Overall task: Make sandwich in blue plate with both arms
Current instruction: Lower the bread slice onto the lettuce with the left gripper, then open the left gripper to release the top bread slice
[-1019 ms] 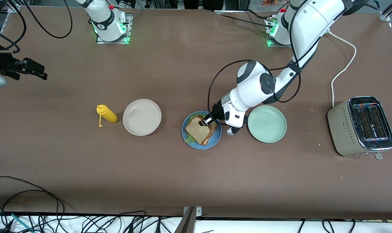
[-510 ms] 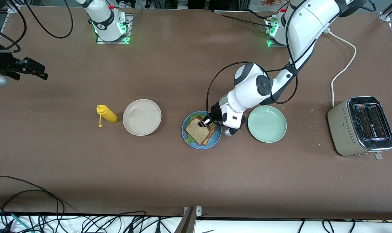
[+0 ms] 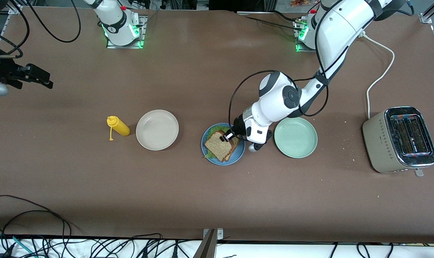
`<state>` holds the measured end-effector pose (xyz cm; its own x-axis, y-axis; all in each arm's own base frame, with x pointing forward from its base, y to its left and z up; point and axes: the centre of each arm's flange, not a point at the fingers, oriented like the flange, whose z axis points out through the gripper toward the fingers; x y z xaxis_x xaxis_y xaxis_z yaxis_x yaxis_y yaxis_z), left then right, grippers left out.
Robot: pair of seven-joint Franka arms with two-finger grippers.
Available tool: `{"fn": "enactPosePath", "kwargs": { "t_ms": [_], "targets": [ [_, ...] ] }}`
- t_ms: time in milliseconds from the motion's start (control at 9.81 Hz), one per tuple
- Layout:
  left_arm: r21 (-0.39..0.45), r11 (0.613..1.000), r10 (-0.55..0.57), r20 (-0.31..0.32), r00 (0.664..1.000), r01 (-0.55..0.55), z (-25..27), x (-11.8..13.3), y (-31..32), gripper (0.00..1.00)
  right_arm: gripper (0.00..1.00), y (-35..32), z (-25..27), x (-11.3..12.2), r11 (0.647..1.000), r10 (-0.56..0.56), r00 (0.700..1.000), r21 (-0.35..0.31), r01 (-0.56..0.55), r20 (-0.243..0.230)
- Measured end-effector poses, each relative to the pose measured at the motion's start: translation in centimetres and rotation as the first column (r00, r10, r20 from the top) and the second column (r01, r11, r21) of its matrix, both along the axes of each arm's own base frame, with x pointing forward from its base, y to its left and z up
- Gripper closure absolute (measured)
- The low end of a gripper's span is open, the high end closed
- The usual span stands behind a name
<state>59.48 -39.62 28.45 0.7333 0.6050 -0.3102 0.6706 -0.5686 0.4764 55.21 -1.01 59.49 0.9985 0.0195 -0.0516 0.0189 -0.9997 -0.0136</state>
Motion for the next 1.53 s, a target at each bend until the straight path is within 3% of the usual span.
{"fn": "enactPosePath", "kwargs": {
  "t_ms": [510, 1121, 1223, 1529],
  "targets": [
    [0.01, 1.0, -0.006, -0.039, 0.999, 0.007, -2.1, -0.4, 0.0, 0.91, 0.0, 0.0, 0.0, 0.0, 1.0, 0.001, 1.0, 0.0, -0.001, 0.0],
    [0.073, 0.996, -0.034, -0.142, 0.989, 0.044, -5.2, -1.2, 1.3, 0.86, 0.0, 0.0, 0.0, 0.0, 1.0, 0.001, 1.0, 0.0, -0.001, 0.0],
    [0.076, 0.996, -0.033, -0.146, 0.989, 0.045, -5.4, -1.2, 1.4, 0.8, 0.0, 0.0, 0.0, 0.0, 1.0, 0.001, 1.0, 0.0, -0.001, 0.0],
    [0.081, 0.996, -0.03, -0.152, 0.988, 0.042, -5.7, -1.2, 1.6, 0.41, 0.0, 0.0, 0.0, 0.0, 1.0, 0.001, 1.0, 0.0, -0.001, 0.0]
  ]
}}
